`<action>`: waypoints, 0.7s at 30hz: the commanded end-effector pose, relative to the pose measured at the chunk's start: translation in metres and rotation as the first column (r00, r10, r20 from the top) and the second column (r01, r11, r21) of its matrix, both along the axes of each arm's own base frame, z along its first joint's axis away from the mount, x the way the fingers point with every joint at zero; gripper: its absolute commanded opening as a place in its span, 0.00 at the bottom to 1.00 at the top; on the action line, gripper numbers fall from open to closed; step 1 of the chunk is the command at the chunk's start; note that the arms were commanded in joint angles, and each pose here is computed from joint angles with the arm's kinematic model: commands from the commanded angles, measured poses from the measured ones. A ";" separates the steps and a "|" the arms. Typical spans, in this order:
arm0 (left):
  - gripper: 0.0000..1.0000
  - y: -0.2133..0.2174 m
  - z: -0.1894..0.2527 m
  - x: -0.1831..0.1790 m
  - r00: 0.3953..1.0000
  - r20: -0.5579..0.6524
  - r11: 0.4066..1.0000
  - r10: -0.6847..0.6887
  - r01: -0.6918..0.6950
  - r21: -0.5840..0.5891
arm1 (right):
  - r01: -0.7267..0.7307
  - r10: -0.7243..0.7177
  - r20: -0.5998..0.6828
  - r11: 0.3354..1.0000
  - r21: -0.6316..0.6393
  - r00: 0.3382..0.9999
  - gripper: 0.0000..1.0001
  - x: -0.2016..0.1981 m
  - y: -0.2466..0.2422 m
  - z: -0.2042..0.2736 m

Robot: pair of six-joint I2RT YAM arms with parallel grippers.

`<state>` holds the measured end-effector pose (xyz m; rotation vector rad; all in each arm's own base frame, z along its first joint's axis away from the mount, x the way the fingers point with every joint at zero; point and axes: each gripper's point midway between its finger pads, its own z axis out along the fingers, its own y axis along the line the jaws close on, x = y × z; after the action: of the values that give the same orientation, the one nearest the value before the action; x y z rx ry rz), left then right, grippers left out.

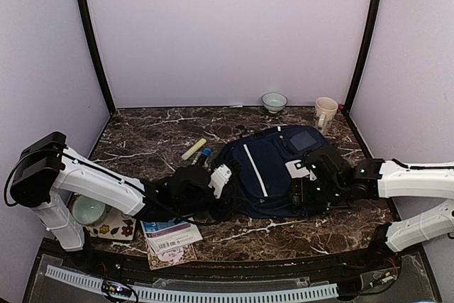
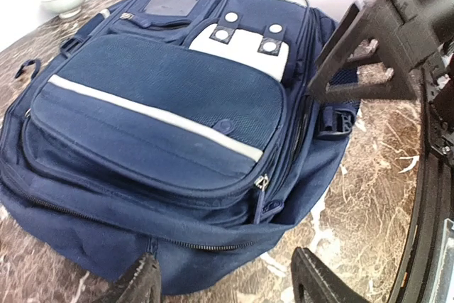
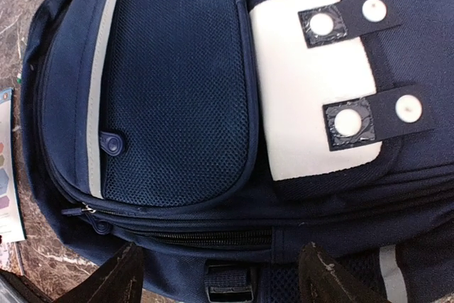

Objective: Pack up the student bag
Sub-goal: Move the student bag to the center of the board.

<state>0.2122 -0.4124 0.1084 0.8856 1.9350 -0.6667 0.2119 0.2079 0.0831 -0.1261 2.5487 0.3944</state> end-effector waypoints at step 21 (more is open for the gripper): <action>0.62 -0.034 -0.022 -0.111 0.975 -0.119 0.973 0.190 -0.171 0.153 | -0.029 0.014 0.081 0.981 0.193 0.997 0.77 -0.014 0.010 0.022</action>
<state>0.1015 -0.4479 0.1054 0.8219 2.1236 -0.5736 0.2025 0.2011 0.0908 -0.0703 2.4660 0.5119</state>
